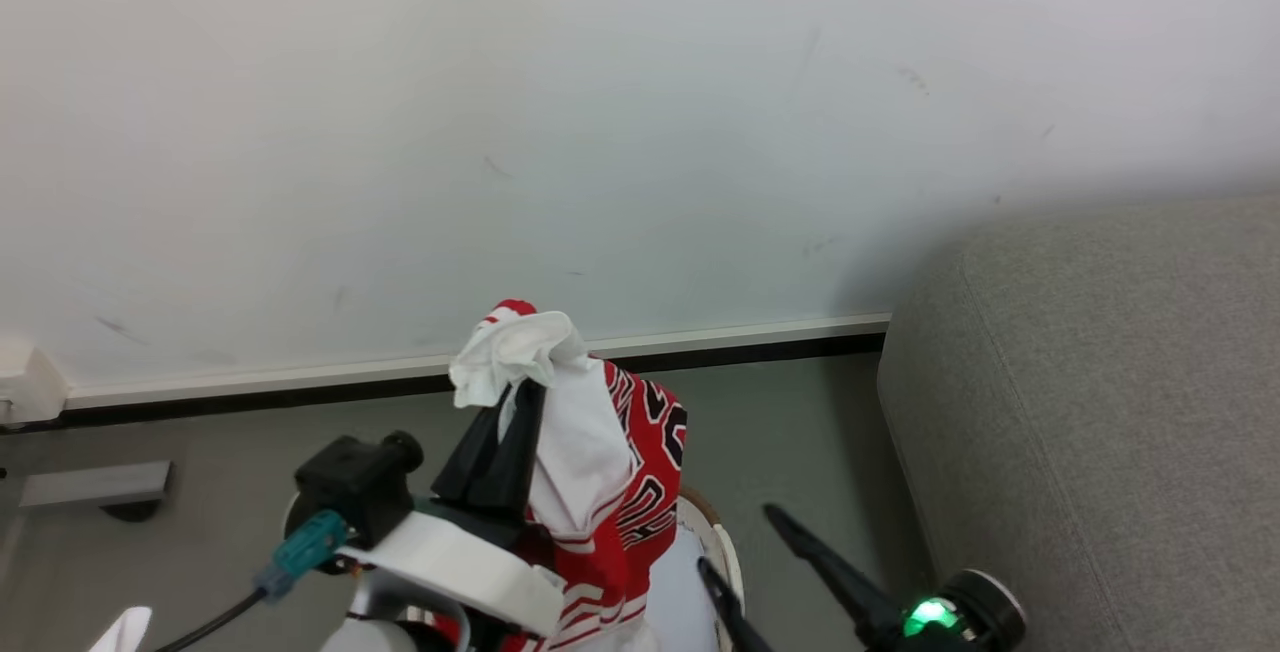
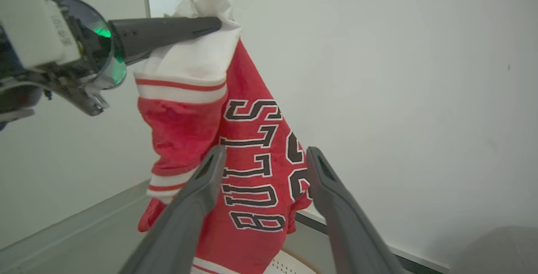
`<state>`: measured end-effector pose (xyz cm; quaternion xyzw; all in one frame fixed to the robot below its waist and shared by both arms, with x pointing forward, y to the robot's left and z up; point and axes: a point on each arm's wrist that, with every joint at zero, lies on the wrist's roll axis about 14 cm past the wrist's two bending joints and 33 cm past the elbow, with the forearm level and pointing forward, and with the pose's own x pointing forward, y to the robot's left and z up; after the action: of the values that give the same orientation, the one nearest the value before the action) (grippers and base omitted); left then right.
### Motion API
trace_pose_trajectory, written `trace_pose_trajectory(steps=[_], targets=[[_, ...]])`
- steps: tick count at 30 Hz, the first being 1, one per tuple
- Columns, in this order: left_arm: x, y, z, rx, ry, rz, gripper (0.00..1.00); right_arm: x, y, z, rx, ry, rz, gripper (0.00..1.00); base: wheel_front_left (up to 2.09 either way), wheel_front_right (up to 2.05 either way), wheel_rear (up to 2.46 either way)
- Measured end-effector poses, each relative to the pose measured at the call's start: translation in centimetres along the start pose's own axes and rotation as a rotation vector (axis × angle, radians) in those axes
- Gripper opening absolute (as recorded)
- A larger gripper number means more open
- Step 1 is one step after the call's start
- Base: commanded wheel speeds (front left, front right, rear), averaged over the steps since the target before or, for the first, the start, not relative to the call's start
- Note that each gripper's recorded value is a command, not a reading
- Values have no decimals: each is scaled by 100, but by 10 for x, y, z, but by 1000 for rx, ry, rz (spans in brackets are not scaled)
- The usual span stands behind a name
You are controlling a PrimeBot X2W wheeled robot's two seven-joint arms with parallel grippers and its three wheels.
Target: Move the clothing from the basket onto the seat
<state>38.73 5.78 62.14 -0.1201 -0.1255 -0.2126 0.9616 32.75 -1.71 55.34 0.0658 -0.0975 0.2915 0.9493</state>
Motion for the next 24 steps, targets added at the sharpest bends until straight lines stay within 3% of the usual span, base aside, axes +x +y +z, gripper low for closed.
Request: trace_pose_trajectory(steps=[6, 15, 23, 24], targets=[[3, -23, -2, 11, 5, -42, 0, 12, 36, -12, -5, 39, 135, 100, 0, 0, 0], [7, -59, -3, -10, 8, -129, 0, 29, 19, -17, -75, 61, 115, 100, 0, 0, 0], [5, -78, -11, -41, 37, -171, 0, 46, 30, -3, -33, 22, 169, 100, 0, 0, 0], [4, -80, -12, -40, 41, -174, 0, 47, 31, -2, -24, 20, 171, 45, 0, 0, 0]])
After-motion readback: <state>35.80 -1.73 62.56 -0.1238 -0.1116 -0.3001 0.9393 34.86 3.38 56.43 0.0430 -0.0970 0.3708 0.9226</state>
